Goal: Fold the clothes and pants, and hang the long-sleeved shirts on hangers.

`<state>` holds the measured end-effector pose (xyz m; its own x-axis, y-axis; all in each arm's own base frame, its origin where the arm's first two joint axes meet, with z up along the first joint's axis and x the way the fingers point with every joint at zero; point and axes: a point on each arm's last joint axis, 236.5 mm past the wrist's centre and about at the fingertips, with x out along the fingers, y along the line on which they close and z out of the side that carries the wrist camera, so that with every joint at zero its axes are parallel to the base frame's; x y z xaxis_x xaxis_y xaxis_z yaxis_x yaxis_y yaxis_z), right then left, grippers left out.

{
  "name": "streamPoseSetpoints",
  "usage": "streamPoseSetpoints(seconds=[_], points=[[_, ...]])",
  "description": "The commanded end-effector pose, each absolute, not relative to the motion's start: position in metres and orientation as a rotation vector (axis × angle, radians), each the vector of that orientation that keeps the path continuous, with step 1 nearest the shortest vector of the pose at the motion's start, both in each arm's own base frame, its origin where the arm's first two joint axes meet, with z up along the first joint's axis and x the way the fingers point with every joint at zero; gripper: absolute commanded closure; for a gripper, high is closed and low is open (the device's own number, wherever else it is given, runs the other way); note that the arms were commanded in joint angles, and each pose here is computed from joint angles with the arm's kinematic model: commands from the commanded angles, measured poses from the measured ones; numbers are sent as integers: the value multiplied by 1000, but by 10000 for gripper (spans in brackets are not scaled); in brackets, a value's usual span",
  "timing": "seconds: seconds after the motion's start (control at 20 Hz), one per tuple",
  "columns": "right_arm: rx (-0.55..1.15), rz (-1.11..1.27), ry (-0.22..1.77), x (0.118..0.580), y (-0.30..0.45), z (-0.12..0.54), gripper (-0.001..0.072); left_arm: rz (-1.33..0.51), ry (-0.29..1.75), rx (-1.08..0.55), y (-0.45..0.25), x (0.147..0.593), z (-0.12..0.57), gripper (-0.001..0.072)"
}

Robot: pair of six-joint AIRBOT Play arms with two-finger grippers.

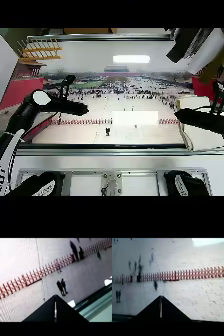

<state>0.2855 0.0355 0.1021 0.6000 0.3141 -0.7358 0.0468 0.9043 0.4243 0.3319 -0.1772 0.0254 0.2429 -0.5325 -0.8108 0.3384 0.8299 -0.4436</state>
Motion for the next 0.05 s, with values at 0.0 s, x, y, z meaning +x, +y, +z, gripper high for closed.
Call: streamPoseSetpoints(seconds=[0.0], points=[[429,162,920,285,36,102,694,-600,1184,-191,-177,332,26,690]])
